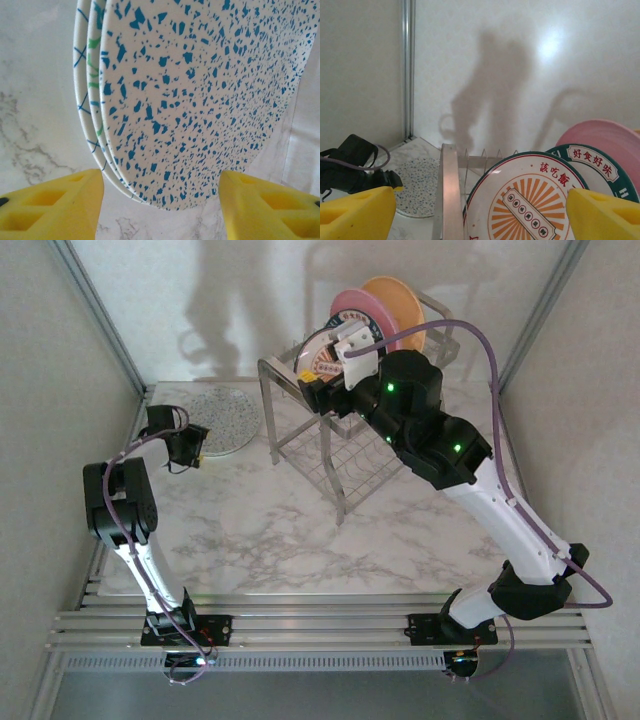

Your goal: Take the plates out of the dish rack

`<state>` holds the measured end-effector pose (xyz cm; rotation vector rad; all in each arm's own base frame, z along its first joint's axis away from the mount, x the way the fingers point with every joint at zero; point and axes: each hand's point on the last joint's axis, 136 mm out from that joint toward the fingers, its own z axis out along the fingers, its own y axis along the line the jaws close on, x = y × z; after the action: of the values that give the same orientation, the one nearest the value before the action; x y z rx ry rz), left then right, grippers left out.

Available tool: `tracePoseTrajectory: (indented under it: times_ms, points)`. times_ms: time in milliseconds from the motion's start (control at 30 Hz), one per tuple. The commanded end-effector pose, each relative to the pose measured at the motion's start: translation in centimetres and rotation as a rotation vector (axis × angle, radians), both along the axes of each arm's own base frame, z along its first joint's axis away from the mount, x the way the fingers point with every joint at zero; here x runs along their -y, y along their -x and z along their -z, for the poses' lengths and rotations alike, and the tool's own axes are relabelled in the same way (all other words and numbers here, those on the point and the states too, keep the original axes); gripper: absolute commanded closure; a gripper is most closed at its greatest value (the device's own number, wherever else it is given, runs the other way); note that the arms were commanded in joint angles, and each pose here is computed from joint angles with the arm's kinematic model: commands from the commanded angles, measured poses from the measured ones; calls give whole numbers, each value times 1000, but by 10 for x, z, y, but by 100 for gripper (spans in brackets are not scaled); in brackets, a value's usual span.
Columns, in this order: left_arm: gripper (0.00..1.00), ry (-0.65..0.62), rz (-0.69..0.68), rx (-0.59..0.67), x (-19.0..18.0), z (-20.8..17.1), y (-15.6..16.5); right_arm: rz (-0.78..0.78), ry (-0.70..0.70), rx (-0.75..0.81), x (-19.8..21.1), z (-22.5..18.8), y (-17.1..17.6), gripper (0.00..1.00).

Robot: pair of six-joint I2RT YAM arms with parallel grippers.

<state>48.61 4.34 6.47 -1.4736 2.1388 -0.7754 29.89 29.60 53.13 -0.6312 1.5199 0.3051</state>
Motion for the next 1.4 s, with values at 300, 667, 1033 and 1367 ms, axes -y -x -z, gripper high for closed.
tracePoseTrajectory:
  times_ms: [300,667,1033,1367]
  points:
    - [35,-83,-78,120,-3,-75,4,330,-118,150,113,-78,-30,12]
    - [32,-212,-71,496,38,-240,-10,331,-248,34,184,-62,-94,12]
    - [24,-321,211,1108,144,-430,37,216,-152,-67,186,1,-146,17]
    - [22,-298,382,1314,210,-494,75,306,-84,-136,193,39,-186,22]
